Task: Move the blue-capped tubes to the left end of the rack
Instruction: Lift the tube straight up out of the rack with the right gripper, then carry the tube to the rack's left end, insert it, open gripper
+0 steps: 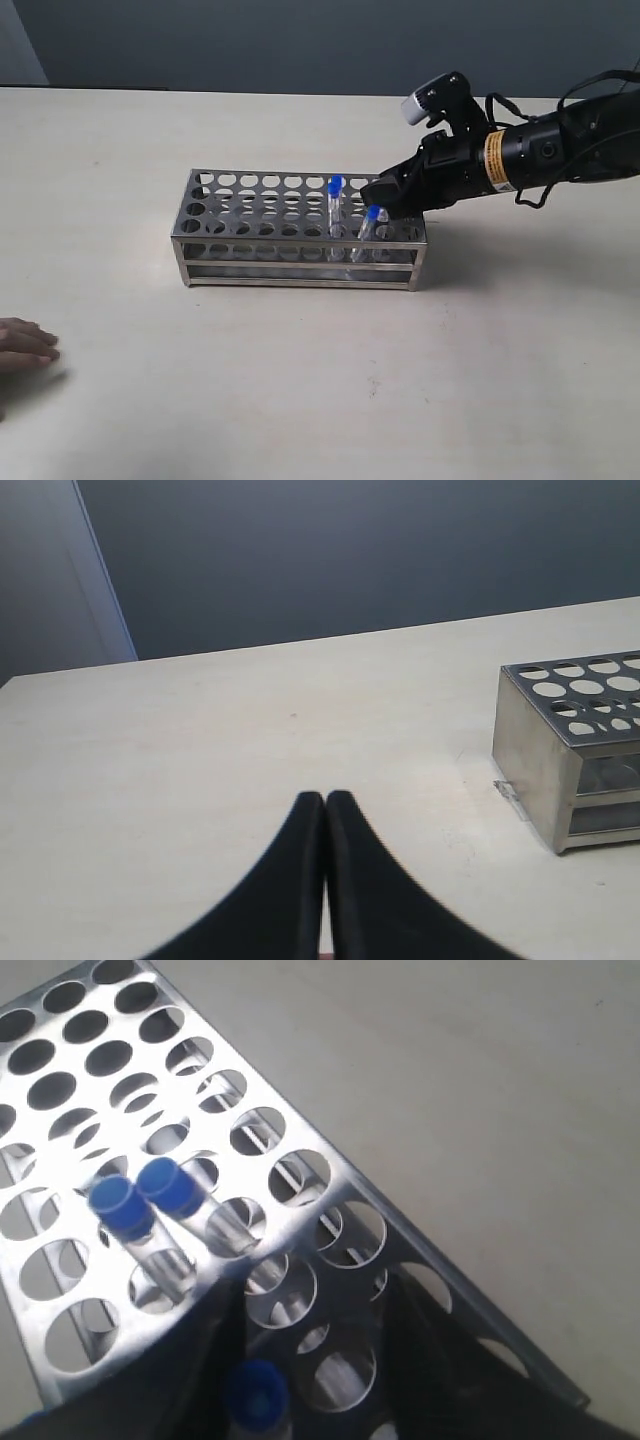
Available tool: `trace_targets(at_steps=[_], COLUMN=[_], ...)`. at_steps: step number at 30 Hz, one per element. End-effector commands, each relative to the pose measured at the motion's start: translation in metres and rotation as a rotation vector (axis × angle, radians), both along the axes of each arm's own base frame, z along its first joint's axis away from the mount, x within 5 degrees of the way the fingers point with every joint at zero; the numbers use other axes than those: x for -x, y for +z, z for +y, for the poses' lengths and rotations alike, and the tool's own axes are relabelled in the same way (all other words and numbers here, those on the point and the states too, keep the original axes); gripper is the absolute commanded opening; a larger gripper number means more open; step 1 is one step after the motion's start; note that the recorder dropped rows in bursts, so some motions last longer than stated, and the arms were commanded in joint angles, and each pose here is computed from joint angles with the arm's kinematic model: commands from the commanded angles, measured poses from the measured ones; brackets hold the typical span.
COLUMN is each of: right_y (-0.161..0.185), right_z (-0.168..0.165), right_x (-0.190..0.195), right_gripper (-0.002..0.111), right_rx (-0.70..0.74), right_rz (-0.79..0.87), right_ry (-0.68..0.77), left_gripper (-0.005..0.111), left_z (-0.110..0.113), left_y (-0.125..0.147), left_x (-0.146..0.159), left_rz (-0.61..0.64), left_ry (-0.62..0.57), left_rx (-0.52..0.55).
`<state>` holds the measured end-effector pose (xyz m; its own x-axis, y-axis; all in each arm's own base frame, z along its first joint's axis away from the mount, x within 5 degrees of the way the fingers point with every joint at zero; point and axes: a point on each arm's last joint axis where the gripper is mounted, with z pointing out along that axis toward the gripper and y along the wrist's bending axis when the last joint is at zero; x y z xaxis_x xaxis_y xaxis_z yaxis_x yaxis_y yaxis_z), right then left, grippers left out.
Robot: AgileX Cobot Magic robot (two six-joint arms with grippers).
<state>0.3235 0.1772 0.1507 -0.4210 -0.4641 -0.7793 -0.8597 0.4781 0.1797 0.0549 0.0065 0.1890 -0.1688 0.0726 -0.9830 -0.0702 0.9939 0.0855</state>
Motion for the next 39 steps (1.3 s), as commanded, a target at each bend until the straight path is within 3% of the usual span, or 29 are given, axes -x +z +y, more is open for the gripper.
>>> trace_targets(at_steps=[1, 4, 12, 24, 32, 39], right_y=[-0.010, -0.009, -0.007, 0.074, 0.111, 0.096], right_z=[-0.002, 0.000, 0.000, -0.001, 0.101, 0.169], right_x=[0.000, 0.001, 0.003, 0.015, 0.038, 0.018], right_gripper=[0.024, -0.001, 0.000, 0.000, 0.000, 0.000], right_rx=[0.026, 0.009, 0.000, -0.080, -0.074, -0.104], right_rz=[0.021, 0.028, 0.027, -0.186, -0.379, -0.409], right_ry=[-0.011, 0.005, 0.024, 0.019, 0.159, 0.210], left_gripper=[0.001, 0.001, 0.001, 0.001, 0.001, 0.001], left_z=[0.000, 0.000, 0.000, 0.000, 0.000, 0.000], left_y=[0.002, 0.002, 0.002, 0.002, 0.002, 0.002], left_x=[0.000, 0.000, 0.000, 0.000, 0.000, 0.000], left_rz=[-0.010, -0.010, -0.010, -0.010, -0.010, -0.010], left_ry=[-0.006, -0.006, -0.006, -0.006, -0.006, -0.006], left_rx=[0.005, 0.005, 0.005, 0.005, 0.005, 0.005])
